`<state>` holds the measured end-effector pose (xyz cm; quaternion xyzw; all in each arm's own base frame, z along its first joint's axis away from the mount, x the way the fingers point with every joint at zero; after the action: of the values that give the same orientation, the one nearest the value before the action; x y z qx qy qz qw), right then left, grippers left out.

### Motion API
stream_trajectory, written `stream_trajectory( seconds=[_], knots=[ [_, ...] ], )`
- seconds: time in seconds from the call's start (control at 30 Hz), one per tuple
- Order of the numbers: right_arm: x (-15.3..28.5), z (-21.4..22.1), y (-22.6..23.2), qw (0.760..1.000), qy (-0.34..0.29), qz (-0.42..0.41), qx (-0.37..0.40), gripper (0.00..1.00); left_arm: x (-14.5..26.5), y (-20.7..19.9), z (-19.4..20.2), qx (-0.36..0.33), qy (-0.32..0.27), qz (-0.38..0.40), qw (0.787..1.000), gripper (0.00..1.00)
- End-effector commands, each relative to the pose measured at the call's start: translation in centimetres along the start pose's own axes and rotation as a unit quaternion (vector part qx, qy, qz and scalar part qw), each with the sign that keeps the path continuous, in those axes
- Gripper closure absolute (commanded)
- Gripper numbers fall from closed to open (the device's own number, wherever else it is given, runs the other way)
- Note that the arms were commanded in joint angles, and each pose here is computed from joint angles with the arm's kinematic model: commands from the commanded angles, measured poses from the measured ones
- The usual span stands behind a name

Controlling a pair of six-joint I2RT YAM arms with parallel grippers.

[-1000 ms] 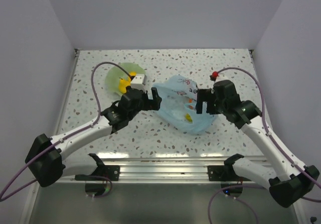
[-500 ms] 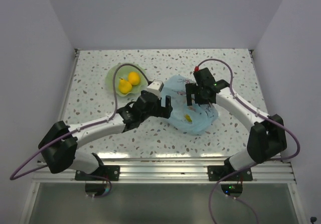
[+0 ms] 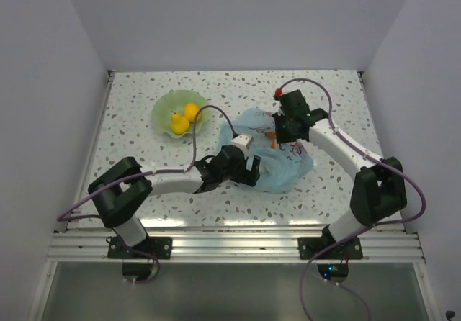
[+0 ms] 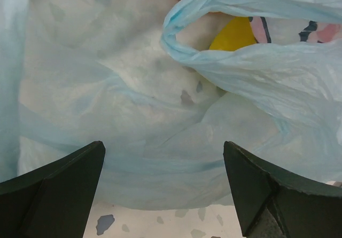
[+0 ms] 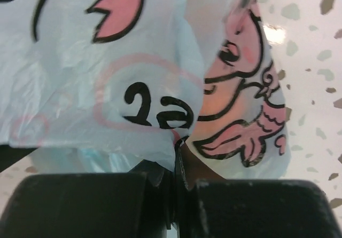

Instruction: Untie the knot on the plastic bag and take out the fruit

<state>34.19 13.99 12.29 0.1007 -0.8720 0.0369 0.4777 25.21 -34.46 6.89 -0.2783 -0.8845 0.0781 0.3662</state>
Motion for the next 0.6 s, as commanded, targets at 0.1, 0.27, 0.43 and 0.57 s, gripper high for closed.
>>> stream_trajectory(
  seconds=[0.1, 0.27, 0.43, 0.57],
  knots=[
    [8.8, -4.3, 8.3, 0.984, -0.103, -0.117, 0.09, 1.0, -0.3, -0.1, 0.8, 0.053, -0.027, 0.013, 0.998, 0.01],
    [9.7, -3.0, 8.8, 0.981, -0.11, -0.123, 0.098, 1.0, 0.1, 0.8, 1.9, 0.076, -0.029, 0.004, 0.997, 0.01],
    [7.4, -0.7, 5.4, 0.992, -0.091, -0.04, 0.08, 1.0, 0.4, 1.4, 2.6, 0.091, -0.026, -0.002, 0.996, 0.01],
    [5.4, 0.3, 3.7, 0.996, -0.076, -0.013, 0.049, 1.0, 0.6, 1.4, 2.7, 0.097, -0.027, 0.0, 0.995, 0.01]
  ],
)
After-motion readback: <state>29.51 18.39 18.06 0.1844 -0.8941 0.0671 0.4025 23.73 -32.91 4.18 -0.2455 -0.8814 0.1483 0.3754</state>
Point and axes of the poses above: each gripper's point midway between its finger pads, its own x axis back along the fingers, its own y axis along the line the jaws close on, z = x × y, the point moved 1 cm from there along x, back along the fingers, and after that the axes turned 4 degrees about x, right-handed, at the moved point
